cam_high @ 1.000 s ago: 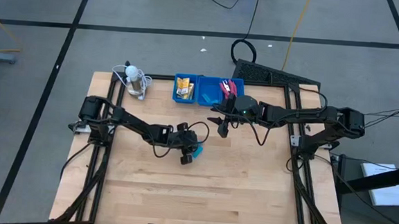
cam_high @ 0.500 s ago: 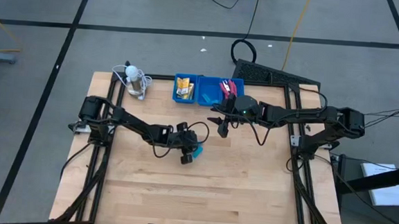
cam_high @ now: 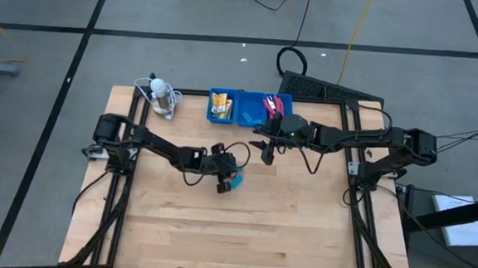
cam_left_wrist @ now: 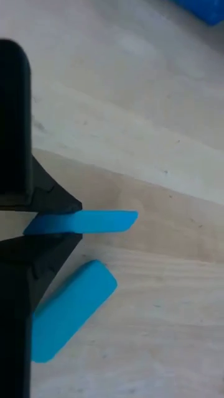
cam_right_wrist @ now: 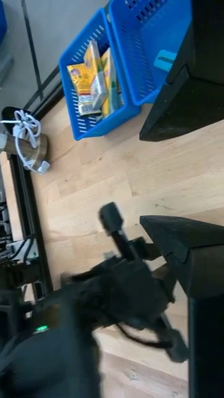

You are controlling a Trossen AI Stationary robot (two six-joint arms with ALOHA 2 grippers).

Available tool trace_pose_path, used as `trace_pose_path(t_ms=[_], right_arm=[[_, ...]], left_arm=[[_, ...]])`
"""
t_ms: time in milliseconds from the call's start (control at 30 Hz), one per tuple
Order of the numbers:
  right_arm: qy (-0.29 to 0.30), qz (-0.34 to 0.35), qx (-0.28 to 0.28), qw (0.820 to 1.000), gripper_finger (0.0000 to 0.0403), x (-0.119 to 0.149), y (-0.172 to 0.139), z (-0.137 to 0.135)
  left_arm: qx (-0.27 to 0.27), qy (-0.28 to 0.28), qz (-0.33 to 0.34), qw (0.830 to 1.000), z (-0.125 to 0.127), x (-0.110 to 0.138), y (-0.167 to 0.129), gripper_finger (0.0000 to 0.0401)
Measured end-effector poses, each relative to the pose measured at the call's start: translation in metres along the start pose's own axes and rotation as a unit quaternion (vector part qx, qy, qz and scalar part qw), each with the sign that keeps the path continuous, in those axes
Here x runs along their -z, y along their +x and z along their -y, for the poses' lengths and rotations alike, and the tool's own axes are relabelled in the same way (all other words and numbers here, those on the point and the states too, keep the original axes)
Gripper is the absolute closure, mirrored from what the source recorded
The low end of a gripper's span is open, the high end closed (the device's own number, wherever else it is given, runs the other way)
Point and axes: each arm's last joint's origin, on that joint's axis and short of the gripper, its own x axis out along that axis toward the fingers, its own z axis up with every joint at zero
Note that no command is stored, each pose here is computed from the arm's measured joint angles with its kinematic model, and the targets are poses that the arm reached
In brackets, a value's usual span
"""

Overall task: Pick & Place School Supplies
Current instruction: Put the blue eraser into the middle blue bin

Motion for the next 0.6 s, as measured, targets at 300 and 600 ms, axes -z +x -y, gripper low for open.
trace_pose_path(t_ms=[300, 600], right_arm=[[-0.015, -0.021, -0.029, 0.999, 0.0206, 0.007, 0.0, -0.006], [-0.055, 0.028, -0.075, 0.995, 0.0206, 0.036, 0.0, -0.027]], left_arm=[[0.008, 0.043, 0.077, 0.996, -0.004, -0.031, -0.039, 0.0368], [0.006, 0.075, 0.142, 0.987, -0.008, -0.051, -0.075, 0.0368]])
